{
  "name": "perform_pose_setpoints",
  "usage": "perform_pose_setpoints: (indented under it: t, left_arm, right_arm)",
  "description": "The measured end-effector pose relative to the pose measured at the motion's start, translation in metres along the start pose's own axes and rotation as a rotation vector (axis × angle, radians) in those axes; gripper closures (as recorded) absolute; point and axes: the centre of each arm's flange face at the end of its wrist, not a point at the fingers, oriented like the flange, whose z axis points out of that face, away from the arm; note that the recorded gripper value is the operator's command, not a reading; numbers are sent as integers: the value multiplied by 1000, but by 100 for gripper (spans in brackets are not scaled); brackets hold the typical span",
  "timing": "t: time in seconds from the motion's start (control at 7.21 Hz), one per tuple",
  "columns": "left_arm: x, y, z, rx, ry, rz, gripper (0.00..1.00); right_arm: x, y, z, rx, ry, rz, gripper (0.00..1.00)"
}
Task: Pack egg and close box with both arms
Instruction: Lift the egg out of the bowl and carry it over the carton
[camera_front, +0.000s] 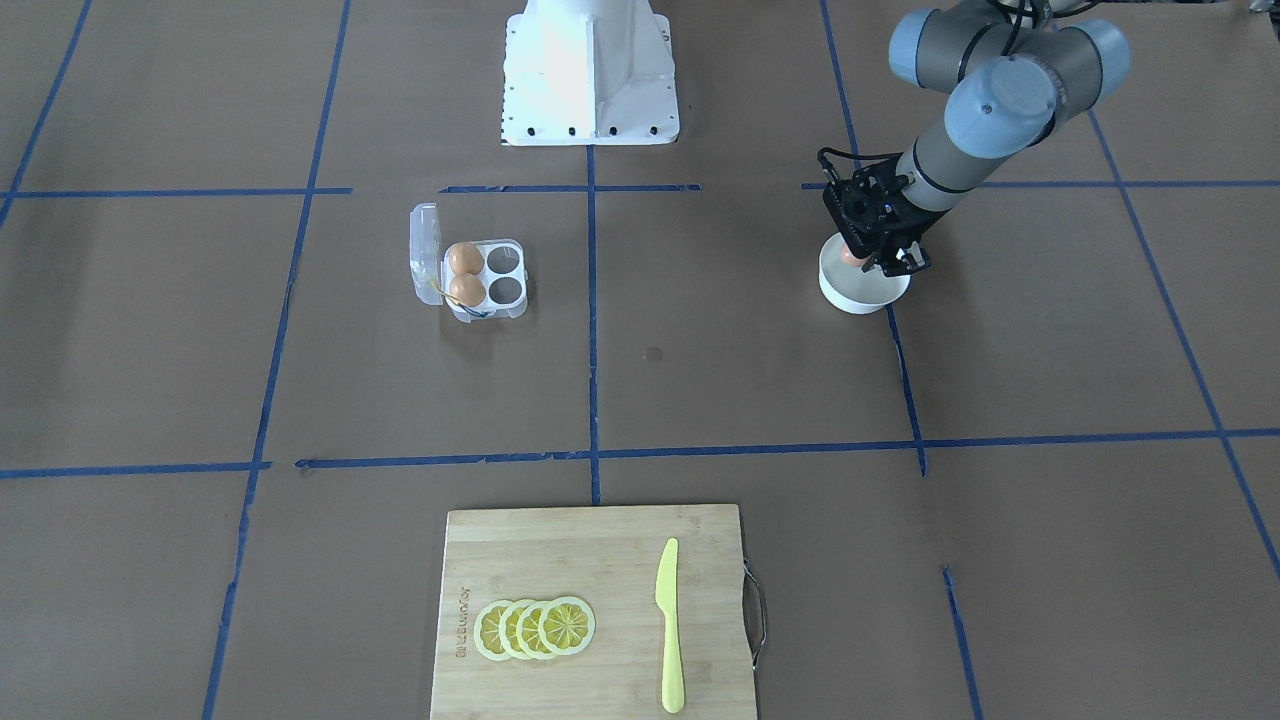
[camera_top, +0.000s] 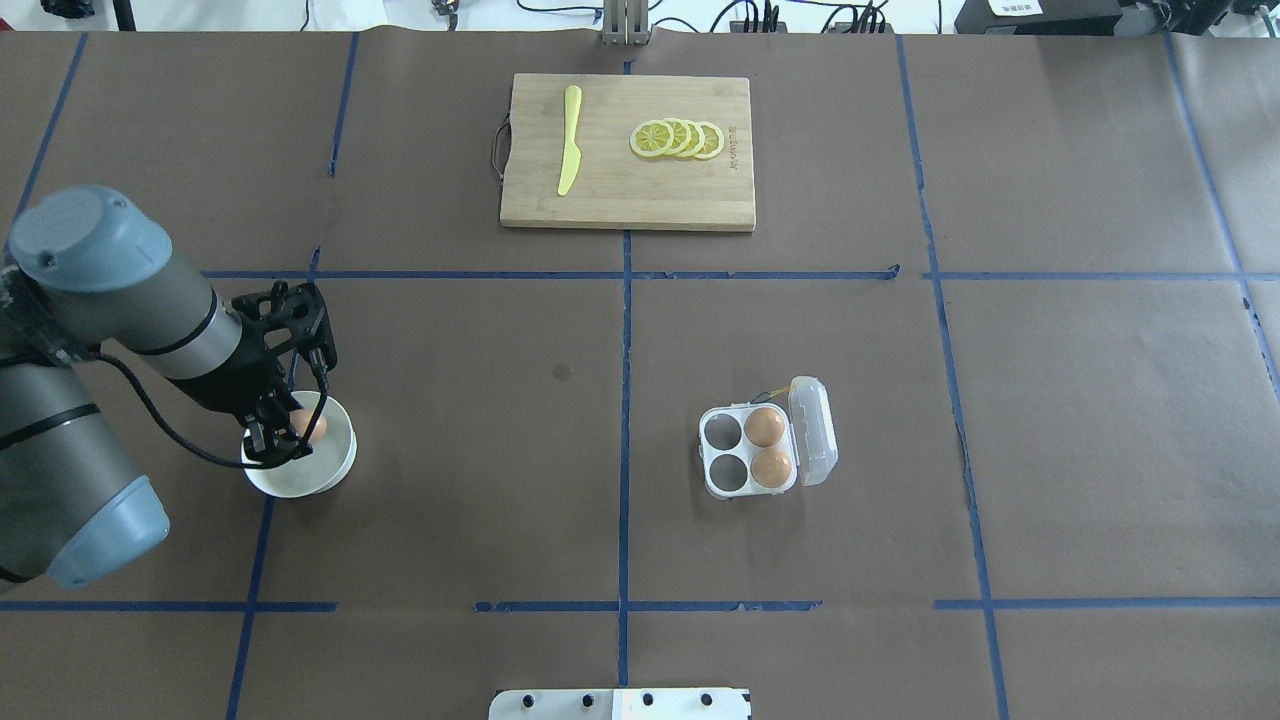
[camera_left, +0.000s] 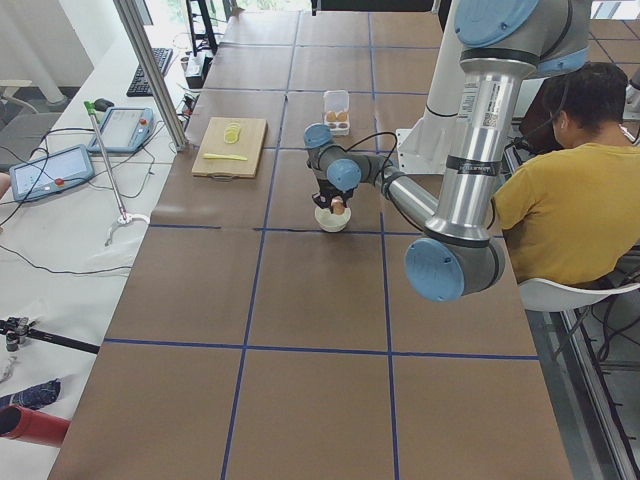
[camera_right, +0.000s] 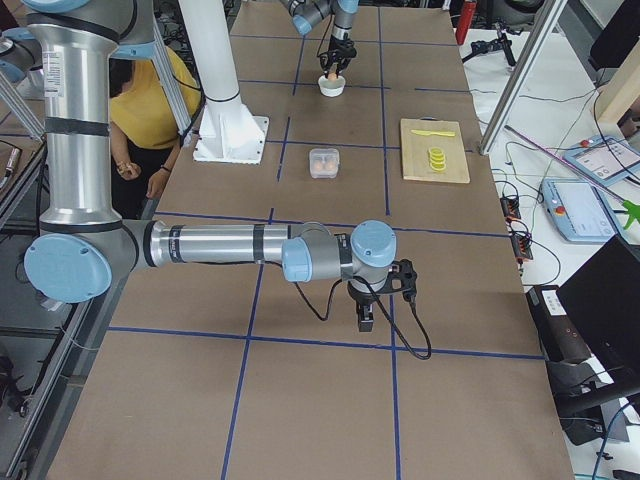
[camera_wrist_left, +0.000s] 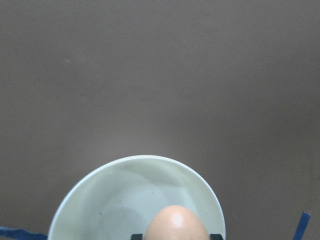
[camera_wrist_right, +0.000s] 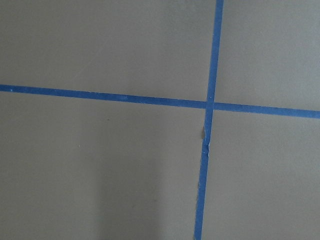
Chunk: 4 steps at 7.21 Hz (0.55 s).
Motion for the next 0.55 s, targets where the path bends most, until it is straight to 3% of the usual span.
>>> perform_pose_setpoints:
  t: [0.28, 0.55]
  left_arm:
    - [-10, -49, -52, 66, -75, -135, 100]
    - [7, -110, -67, 147, -82, -343, 100]
  right_arm:
    - [1, -1, 0, 0, -1, 2, 0]
    - [-1, -3, 0, 1, -5, 0, 0]
